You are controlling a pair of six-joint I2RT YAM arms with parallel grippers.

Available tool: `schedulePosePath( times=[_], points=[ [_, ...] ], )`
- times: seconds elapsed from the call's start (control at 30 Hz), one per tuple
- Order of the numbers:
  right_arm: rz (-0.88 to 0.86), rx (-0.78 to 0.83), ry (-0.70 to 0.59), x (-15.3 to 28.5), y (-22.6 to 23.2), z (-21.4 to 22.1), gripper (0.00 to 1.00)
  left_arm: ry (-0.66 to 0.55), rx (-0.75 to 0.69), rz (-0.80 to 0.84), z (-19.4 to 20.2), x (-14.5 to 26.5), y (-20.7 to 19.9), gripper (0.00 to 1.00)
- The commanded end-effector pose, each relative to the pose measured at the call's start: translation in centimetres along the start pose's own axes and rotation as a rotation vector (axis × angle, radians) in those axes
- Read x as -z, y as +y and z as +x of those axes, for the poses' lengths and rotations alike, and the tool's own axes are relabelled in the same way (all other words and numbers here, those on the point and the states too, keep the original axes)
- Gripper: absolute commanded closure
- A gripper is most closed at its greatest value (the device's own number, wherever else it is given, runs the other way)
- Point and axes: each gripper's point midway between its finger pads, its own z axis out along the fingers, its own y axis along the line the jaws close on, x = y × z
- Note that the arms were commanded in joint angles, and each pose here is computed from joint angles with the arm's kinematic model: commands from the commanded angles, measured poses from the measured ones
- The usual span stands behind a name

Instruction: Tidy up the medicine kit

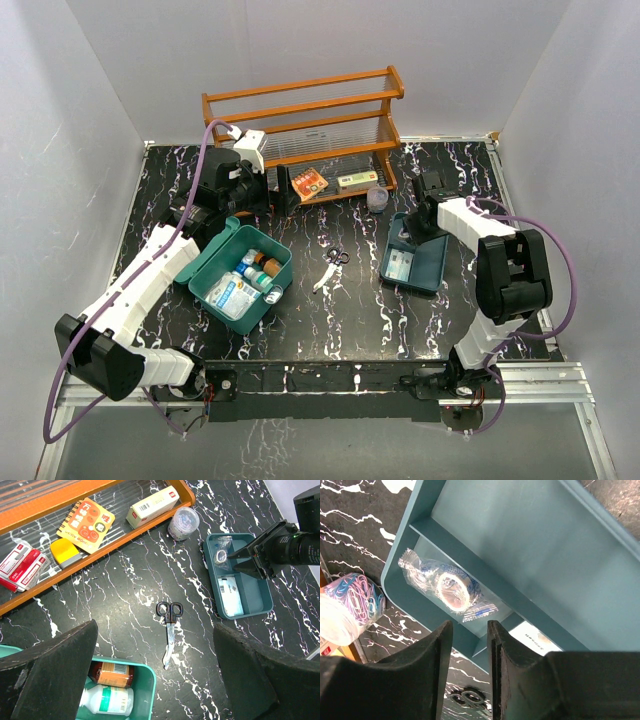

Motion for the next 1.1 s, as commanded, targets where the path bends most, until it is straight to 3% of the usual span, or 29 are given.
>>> schedulePosePath(
  times=[0.0,0.17,0.37,0.6,0.7,1.07],
  points=[
    [-0.097,0.031,-0.055,2.6,2.4,-1.7,0.67,-0.044,-0.017,0.012,-1.6,1.3,-0.7,0.02],
    [-0.196,0.232,-0.14,4.3,4.7,-3.4,0.69,-0.042,-0.018,0.011,-1.5,1.2,-0.7,0.02],
    [-0.197,0.476,-0.154,3.2,5.0,-3.5,0.71,-0.041,-0.018,0.014,-1.5,1.0,-0.7,0.02],
    [-0.17,0.624,-0.121,0.2,5.8,-2.8,0.85,-0.034,-0.016,0.024,-1.4,0.7,-0.9,0.02],
    [-0.145,0.664,-0.119,-1.1,5.9,-2.8,0.87,-0.035,-0.016,0.021,-1.5,0.8,-0.8,0.02],
    [-0.141,0.768,-0.053,-3.1,6.1,-1.6,0.75,-0.034,-0.017,0.019,-1.5,0.6,-0.8,0.02]
  ],
)
